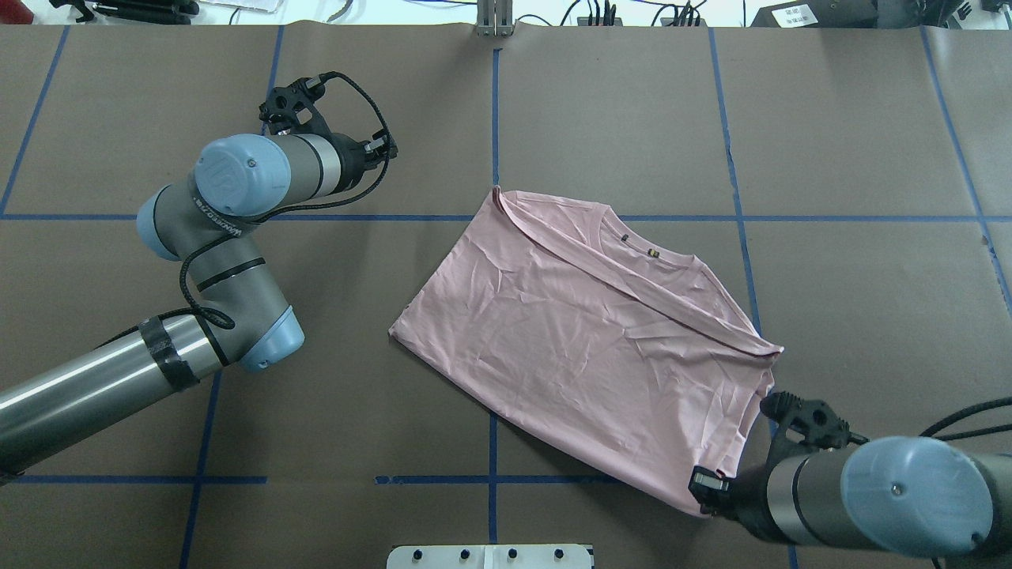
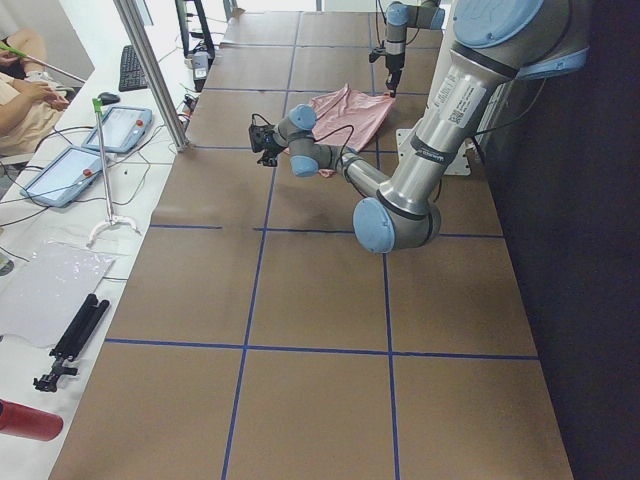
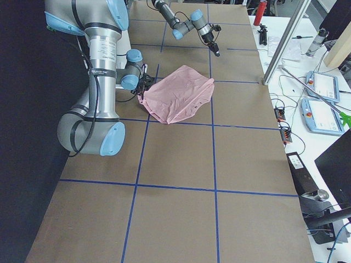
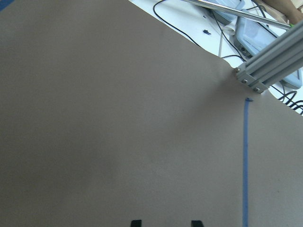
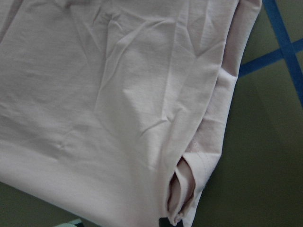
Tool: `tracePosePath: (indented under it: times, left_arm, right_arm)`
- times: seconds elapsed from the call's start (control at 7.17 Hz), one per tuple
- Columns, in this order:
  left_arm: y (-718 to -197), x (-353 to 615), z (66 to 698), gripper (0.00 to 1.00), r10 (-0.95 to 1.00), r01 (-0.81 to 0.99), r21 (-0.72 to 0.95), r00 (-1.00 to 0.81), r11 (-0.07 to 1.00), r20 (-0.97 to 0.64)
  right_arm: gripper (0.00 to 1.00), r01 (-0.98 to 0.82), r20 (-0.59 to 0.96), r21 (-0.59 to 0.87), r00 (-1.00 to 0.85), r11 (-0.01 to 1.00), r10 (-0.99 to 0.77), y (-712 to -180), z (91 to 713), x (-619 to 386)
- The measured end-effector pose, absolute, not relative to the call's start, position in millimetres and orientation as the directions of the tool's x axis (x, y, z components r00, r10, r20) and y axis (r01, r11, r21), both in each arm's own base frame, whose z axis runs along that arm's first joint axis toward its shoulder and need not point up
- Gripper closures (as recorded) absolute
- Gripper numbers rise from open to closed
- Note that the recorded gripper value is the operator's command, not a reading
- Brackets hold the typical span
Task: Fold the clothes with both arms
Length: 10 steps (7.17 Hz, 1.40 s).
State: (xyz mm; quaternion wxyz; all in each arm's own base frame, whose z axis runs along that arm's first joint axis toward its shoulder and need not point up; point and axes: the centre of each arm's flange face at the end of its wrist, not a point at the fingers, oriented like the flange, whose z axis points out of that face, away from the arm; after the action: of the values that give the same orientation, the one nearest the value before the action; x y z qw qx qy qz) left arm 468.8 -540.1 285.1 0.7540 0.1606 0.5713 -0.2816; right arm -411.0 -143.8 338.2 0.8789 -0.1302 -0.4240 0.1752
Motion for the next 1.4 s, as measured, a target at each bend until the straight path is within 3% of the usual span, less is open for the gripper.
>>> tracePosePath:
  times: [0.28, 0.84, 1.4]
  left_arm:
    - [-500, 455, 285, 0.47, -0.333, 0.534, -0.193, 0.181, 0.824, -0.925]
    - [-387, 515, 268, 0.46, -0.482, 0.423, -0.3, 0.437, 0.855, -0.759]
    - [-359, 552, 270, 0.49, -0.478, 0.415, -0.283, 0.509, 0.865, -0.716]
  right_arm:
    - [0.0, -0.196, 0.723, -0.383, 0.545, 0.903, 0.425, -146, 321, -403]
    - [0.0, -0.381, 0.769, -0.348, 0.406, 0.856, 0.493, -220, 300, -382]
    - [0.0, -0.412, 0.76, -0.342, 0.407, 0.844, 0.507, -231, 308, -385]
